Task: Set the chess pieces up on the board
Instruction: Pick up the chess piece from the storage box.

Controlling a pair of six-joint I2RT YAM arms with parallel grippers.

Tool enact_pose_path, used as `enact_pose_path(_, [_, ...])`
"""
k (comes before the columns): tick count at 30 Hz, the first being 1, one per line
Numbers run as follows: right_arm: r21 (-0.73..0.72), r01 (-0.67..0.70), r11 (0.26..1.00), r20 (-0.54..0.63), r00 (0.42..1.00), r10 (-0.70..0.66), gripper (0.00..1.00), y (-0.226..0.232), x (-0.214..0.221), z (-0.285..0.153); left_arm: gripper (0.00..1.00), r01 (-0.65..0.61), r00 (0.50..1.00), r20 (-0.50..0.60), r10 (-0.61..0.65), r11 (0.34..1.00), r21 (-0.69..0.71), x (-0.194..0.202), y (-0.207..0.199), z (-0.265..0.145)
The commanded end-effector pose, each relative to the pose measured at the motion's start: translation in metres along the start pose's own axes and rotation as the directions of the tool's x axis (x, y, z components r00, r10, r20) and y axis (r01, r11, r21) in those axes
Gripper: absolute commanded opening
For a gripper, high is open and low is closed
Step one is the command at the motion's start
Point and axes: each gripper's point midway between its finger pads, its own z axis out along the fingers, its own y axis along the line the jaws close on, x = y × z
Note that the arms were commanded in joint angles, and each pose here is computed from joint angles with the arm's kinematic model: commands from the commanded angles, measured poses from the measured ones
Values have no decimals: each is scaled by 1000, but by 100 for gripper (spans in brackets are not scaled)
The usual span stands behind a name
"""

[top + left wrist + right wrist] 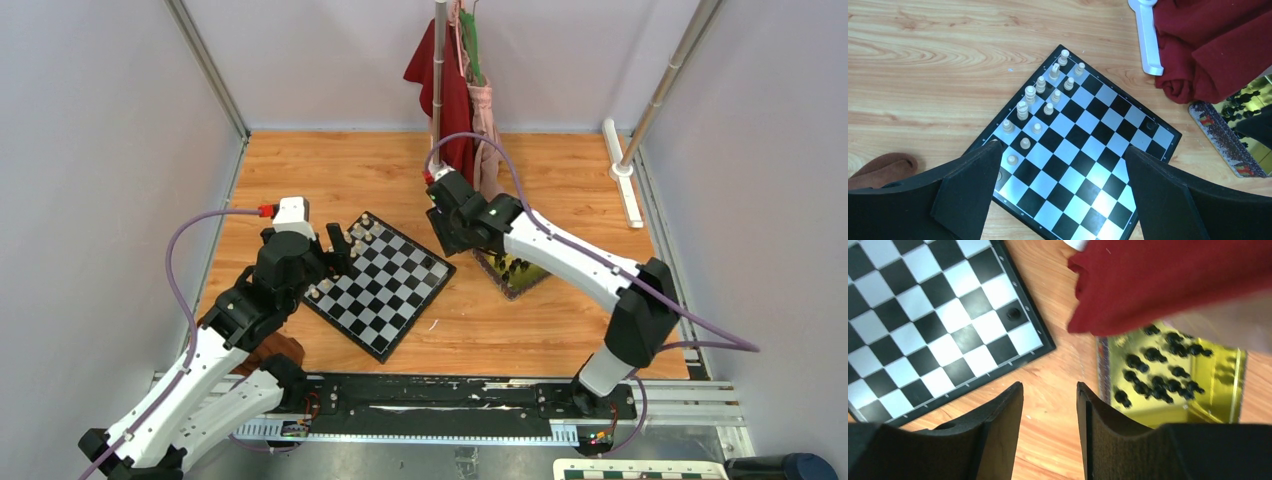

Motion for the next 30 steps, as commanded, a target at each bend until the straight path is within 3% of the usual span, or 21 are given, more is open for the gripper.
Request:
enact_pose_path(1, [146, -47, 988, 14, 999, 46, 47, -37, 20, -11, 100, 9, 1000, -1, -9, 1000, -14, 3, 2, 0])
enact_pose_path(8, [221, -151, 963, 6, 988, 154, 47, -81, 43, 3, 100, -6, 1000, -11, 6, 1000, -26, 4, 2, 4])
enact_pose_path(17, [246, -241, 939, -14, 968, 252, 46, -117, 42, 35, 100, -23, 1000, -10, 23, 999, -29, 3, 0, 9])
enact_pose_path(30, [234, -291, 928, -53, 949, 311, 42, -133, 48, 82, 100, -39, 999, -9, 39, 999, -29, 2, -3, 15])
